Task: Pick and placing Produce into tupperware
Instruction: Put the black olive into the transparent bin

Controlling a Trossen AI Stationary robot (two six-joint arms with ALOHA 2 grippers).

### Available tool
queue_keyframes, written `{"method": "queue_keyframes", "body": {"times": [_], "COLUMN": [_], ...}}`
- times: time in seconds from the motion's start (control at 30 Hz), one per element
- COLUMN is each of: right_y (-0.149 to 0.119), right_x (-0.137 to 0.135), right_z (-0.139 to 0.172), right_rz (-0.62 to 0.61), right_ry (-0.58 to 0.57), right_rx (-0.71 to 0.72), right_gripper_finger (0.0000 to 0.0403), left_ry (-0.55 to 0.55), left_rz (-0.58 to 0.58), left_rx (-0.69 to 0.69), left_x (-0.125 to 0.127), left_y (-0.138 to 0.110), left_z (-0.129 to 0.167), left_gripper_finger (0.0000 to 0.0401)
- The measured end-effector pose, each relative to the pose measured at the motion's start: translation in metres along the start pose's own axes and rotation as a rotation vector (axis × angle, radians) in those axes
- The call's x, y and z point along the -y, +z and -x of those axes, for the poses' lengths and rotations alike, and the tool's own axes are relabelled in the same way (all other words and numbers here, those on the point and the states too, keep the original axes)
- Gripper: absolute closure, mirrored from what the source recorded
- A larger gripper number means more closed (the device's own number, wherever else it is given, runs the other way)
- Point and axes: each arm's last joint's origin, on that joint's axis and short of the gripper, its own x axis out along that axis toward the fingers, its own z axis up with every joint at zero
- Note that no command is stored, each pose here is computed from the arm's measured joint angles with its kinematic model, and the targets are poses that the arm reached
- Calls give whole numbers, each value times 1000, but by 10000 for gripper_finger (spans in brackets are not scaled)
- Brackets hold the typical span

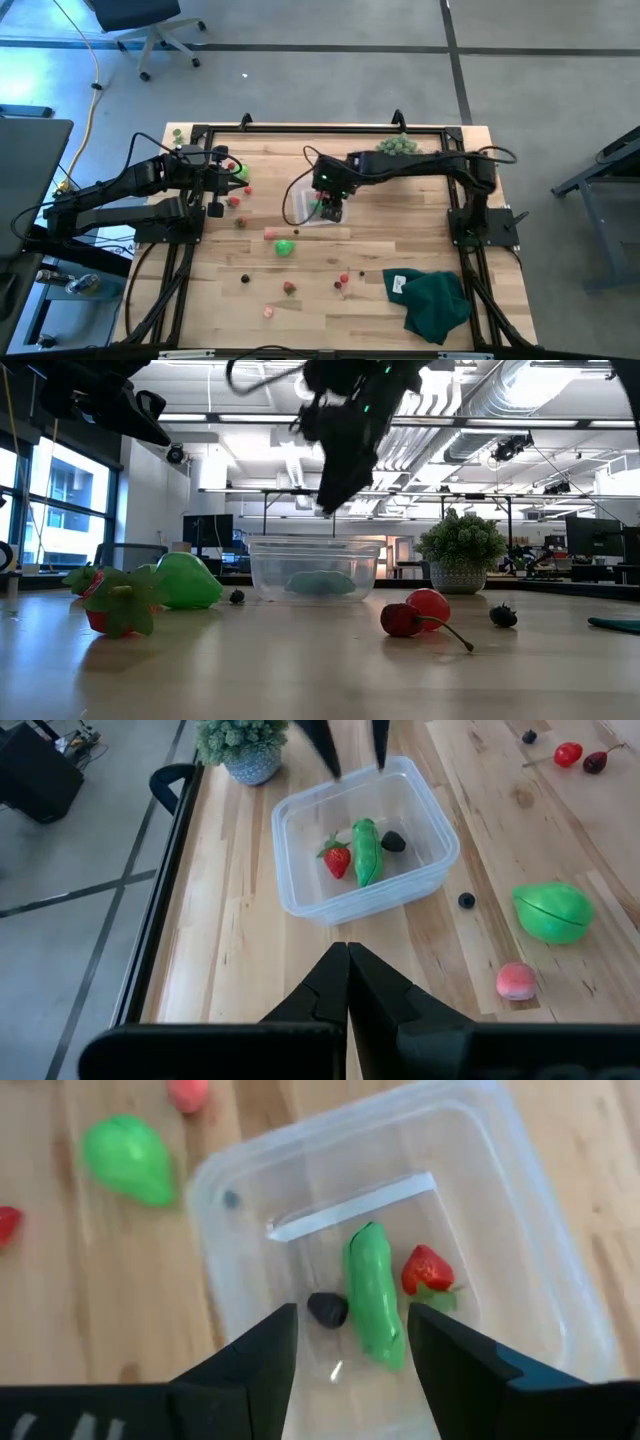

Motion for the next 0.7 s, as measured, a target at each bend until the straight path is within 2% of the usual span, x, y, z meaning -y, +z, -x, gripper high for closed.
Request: {"method": "queue_keyframes", "body": {"times": [0.17,0.3,0.4,0.53,0.7], "right_y": [-24,-63,-100,-149,-188], "right_x": [-26,-50,-71,-96,-114], "right_z": [33,45,43,34,20], "right_rz": [16,-6,-26,33,120], "right_ry": [-74,-83,-55,5,97], "right_rx": [88,192,270,311,341], "right_gripper_finger": [219,219,219,219,219], "left_ry": [-1,0,0,0,0], "left_rz": [0,0,0,0,0], "left_rx": [0,0,0,0,0], "left_x": [0,0,0,0,0], "left_y": [0,0,0,0,0], "left_z": [0,0,0,0,0], "left_gripper_finger": [400,400,400,400,400]}}
